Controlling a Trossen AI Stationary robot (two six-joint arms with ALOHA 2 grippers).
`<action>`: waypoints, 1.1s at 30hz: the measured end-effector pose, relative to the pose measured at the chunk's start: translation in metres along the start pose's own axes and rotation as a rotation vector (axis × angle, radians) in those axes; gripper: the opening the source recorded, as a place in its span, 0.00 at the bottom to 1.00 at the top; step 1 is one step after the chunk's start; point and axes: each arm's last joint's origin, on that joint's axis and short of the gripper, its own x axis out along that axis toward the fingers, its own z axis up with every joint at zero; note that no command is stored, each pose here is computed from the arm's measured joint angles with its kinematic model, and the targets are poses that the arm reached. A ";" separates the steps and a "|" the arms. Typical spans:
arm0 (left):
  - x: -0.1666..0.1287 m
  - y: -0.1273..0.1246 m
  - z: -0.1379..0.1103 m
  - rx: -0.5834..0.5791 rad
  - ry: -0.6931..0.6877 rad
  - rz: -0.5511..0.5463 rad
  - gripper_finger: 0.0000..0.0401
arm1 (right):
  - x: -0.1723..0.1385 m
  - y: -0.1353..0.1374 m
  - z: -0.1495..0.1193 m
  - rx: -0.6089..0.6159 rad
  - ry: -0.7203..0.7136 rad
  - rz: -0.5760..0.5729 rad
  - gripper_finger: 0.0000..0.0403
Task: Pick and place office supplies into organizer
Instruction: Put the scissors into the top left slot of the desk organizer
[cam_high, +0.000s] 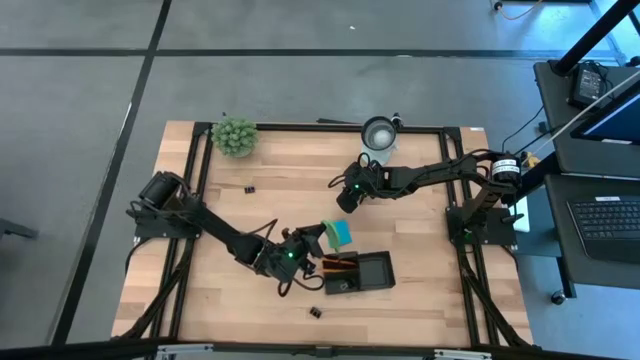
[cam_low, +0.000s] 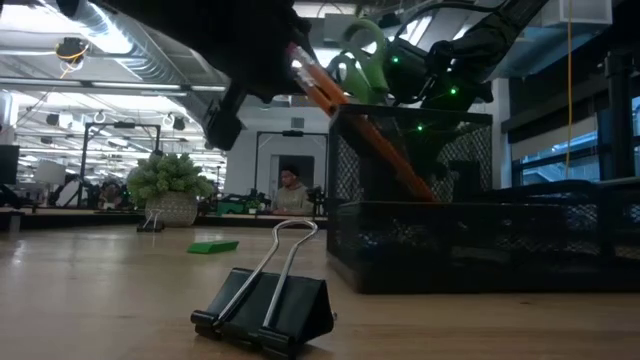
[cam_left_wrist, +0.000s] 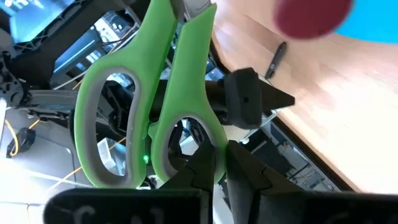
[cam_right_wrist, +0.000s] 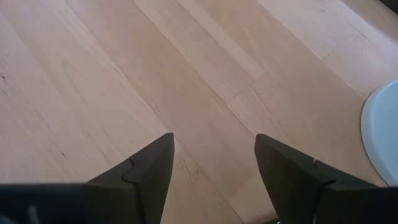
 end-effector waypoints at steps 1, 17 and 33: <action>0.001 -0.001 0.002 0.000 0.002 0.001 0.04 | 0.000 0.000 0.000 0.000 0.000 0.000 0.57; 0.003 0.005 0.003 -0.008 -0.023 0.005 0.15 | 0.000 0.000 0.000 0.001 0.001 -0.001 0.57; 0.003 0.006 0.002 -0.040 -0.023 0.008 0.14 | -0.014 0.005 0.006 0.089 0.026 0.175 0.57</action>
